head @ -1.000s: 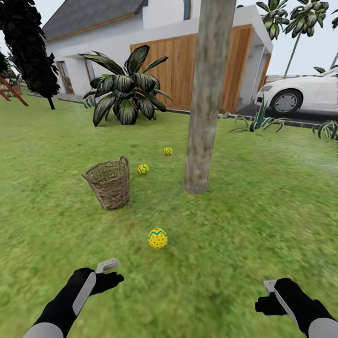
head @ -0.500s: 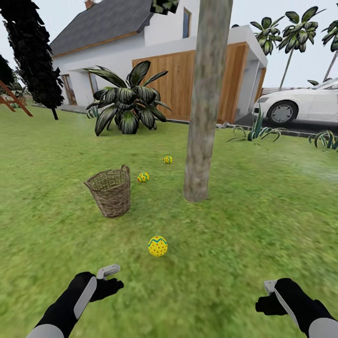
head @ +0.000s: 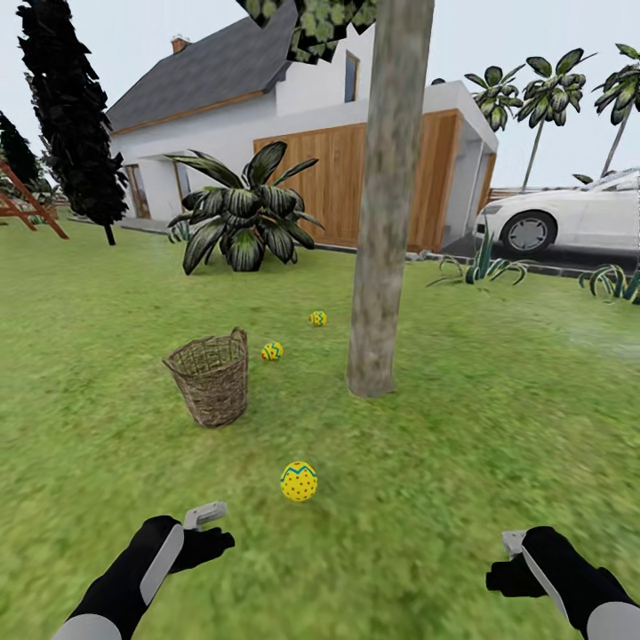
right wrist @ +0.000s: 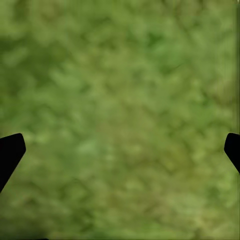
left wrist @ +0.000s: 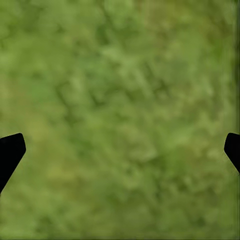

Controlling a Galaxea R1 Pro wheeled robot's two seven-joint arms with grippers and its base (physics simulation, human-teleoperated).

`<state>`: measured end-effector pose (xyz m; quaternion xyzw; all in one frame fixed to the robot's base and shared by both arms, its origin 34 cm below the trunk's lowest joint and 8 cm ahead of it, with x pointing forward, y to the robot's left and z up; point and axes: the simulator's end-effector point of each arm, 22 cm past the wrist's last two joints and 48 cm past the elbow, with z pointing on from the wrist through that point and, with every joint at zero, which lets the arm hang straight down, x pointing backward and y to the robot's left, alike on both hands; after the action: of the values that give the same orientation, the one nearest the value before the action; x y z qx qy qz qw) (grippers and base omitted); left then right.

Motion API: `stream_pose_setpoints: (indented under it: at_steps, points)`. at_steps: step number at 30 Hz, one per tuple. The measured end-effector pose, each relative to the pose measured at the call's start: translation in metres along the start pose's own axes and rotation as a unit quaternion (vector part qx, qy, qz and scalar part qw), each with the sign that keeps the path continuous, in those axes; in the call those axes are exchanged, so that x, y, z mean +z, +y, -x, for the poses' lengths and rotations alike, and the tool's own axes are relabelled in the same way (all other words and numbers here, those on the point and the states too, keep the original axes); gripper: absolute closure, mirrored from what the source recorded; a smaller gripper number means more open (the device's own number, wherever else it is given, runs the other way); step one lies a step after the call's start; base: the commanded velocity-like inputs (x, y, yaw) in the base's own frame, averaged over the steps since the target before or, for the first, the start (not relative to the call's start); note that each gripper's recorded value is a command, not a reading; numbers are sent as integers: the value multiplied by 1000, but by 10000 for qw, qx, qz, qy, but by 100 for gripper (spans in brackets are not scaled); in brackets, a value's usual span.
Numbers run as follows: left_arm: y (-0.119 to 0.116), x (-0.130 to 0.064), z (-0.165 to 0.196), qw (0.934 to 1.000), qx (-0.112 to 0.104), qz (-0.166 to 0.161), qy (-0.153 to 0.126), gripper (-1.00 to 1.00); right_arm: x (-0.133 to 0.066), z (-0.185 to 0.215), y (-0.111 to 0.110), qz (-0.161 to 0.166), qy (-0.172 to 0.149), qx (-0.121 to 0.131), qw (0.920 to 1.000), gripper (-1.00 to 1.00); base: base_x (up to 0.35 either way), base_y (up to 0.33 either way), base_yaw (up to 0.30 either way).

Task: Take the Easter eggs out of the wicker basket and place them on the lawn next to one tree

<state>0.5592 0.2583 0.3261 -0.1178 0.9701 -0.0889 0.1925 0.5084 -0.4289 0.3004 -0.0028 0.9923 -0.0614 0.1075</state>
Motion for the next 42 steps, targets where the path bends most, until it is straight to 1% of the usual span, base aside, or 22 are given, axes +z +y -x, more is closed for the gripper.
stream_pose_setpoints:
  at_steps: [14, 16, 21, 25, 35, 42]
  points:
    - [-8, -23, 19, 9996, 36, -77, -273, -100, -23, 16, -3, -9, -283, 35, 9996, -100, 0, 0, 0]
    - [-12, -26, 21, 9996, 36, -91, -270, -100, -27, 19, -4, -9, -283, 35, 9996, -100, 0, 0, 0]
    - [-13, -26, 20, 9996, 35, -101, -262, -100, -27, 19, -4, -9, -282, 35, 9996, -100, 0, 0, 0]
    - [-17, -33, 25, 9996, 34, -111, -262, -100, -35, 23, -4, -5, -283, 34, 9996, -100, 0, 0, 0]
    - [-35, -49, 35, 9995, 38, -190, -230, -100, -56, 34, -7, -2, -281, 32, 9996, -100, 0, 0, 0]
    - [-40, -61, 43, 9995, 39, -197, -226, -100, -70, 41, -7, 7, -279, 24, 9996, -100, 0, 0, 0]
